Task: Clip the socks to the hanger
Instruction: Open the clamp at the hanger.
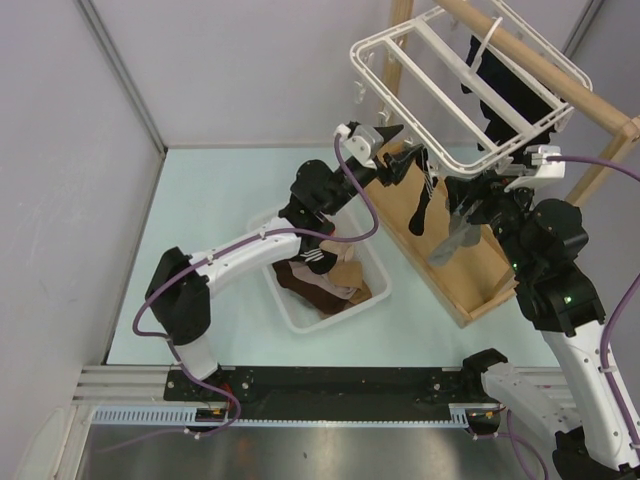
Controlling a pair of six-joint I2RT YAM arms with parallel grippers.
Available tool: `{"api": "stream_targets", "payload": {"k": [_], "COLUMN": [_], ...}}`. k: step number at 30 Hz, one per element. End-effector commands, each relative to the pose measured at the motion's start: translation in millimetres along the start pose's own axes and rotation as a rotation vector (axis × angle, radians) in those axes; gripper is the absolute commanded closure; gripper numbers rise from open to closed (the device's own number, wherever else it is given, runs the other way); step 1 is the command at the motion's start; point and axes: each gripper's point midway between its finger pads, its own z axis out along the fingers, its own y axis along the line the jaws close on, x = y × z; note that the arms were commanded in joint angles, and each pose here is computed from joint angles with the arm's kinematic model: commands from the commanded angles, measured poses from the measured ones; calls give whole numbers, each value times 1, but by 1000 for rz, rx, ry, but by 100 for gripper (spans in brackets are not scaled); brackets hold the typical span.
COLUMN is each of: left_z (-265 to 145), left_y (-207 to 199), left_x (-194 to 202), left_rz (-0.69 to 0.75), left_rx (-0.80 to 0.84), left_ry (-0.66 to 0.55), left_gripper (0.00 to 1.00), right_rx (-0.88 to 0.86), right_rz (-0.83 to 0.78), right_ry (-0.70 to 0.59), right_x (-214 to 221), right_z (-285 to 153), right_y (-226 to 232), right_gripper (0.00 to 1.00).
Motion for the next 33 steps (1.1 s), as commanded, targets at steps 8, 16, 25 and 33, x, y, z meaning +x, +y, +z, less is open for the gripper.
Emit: {"api": "stream_targets", "payload": {"k": [8,16,25,33], "left_z": [2,-8,-17,-20], "left_y": [-6,-9,-17,-25], "left_x": [-22,-29,-24,-27], "left_rz": [8,46,70,72], "left_rx": [32,34,60,72], "left_ry": [-55,-39,0,15], "left_gripper": [76,94,100,100], "right_rx": [-36,-78,-237,-490], "right_rz": [32,30,57,65], "right_ry": [-59,-65,-122,-139], "right_x": [-18,-21,-39,-50], "right_z": [-8,-17,-32,-47], "right_y": [8,14,44,88], "right_gripper": [34,34,34,34]}}
